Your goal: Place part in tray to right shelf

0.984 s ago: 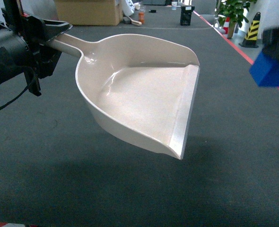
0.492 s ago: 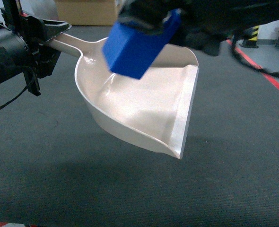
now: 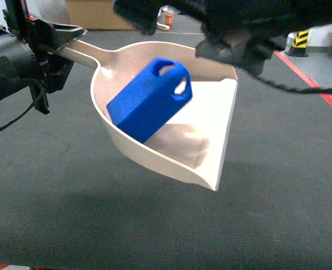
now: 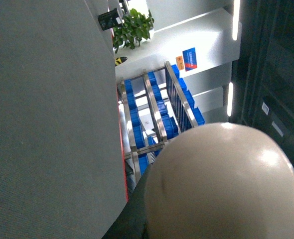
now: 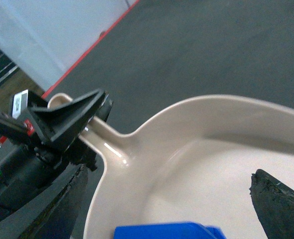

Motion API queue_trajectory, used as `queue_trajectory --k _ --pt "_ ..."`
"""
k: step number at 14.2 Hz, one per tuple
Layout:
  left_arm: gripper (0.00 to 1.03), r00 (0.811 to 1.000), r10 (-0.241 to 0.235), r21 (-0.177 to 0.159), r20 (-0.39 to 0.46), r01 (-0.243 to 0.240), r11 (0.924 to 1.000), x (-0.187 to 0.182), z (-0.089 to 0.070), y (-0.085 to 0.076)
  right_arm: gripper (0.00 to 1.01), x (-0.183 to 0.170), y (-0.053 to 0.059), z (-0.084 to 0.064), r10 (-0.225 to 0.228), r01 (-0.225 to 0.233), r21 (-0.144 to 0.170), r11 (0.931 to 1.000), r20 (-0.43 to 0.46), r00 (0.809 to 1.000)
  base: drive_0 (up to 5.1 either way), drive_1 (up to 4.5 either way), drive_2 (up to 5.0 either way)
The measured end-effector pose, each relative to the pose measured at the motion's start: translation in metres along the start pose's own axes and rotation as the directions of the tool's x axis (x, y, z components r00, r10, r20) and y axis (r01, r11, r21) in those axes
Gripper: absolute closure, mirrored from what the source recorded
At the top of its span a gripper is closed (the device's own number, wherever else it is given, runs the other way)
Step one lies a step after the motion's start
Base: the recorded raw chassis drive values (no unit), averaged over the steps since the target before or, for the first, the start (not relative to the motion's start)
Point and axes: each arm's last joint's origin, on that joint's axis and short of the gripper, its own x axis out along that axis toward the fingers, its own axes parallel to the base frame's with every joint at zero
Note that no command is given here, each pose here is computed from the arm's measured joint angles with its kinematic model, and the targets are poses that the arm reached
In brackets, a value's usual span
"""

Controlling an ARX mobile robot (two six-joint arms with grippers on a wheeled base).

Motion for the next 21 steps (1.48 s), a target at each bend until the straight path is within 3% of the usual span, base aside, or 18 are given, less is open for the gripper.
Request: queue_trajectory --k 2,3,4,5,6,7,8,9,10,11,16,21 --pt "0.87 1.000 0.000 0.002 0.000 0.000 1.0000 0.000 0.000 0.000 0.03 -0.035 -0.007 0.019 -0.044 0.049 -0.046 0.9977 0.122 0.992 0.0 0.00 0.0" --pt "0.87 1.000 0.000 0.001 0.000 0.000 1.0000 0.000 0.000 0.000 0.03 -0.053 -0.015 0.023 -0.096 0.114 -0.083 0.9901 0.189 0.977 0.0 0.00 0.0" --pt "0.87 1.000 0.000 0.000 0.000 0.000 1.0000 0.000 0.000 0.000 0.03 -0.075 -0.027 0.024 -0.173 0.213 -0.135 0.9676 0.261 0.950 0.0 0.00 0.0" --pt "0.87 1.000 0.000 0.000 0.000 0.000 1.0000 0.000 0.000 0.000 0.03 -0.096 -0.040 0.021 -0.246 0.319 -0.184 0.9299 0.334 0.910 0.0 0.00 0.0" --pt "0.87 1.000 0.000 0.000 0.000 0.000 1.0000 0.000 0.000 0.000 0.03 -0.116 -0.051 0.016 -0.296 0.400 -0.231 0.8868 0.382 0.875 0.0 0.00 0.0" --pt "0.87 1.000 0.000 0.000 0.000 0.000 1.0000 0.000 0.000 0.000 0.03 -0.138 -0.064 0.009 -0.349 0.477 -0.282 0.8327 0.402 0.847 0.0 0.00 0.0" --pt "0.87 1.000 0.000 0.000 0.000 0.000 1.0000 0.000 0.000 0.000 0.03 -0.158 -0.075 -0.002 -0.396 0.523 -0.304 0.7963 0.392 0.830 0.0 0.00 0.0" --pt "0.87 1.000 0.000 0.001 0.000 0.000 1.0000 0.000 0.000 0.000 0.03 -0.173 -0.085 -0.014 -0.430 0.553 -0.317 0.7704 0.382 0.818 0.0 0.00 0.0" --pt "0.87 1.000 0.000 0.000 0.000 0.000 1.0000 0.000 0.000 0.000 0.03 -0.186 -0.092 -0.026 -0.464 0.567 -0.312 0.7624 0.346 0.815 0.0 0.00 0.0" --pt "0.87 1.000 0.000 0.000 0.000 0.000 1.0000 0.000 0.000 0.000 0.03 -0.196 -0.093 -0.040 -0.485 0.568 -0.311 0.7620 0.308 0.819 0.0 0.00 0.0" --pt "0.87 1.000 0.000 0.000 0.000 0.000 1.0000 0.000 0.000 0.000 0.03 -0.214 -0.085 -0.069 -0.500 0.566 -0.316 0.7614 0.269 0.823 0.0 0.00 0.0" --pt "0.87 1.000 -0.001 0.001 0.002 0.001 1.0000 0.000 0.001 0.000 0.03 -0.216 -0.084 -0.067 -0.496 0.568 -0.312 0.7613 0.285 0.821 1.9 -1.20 -0.8"
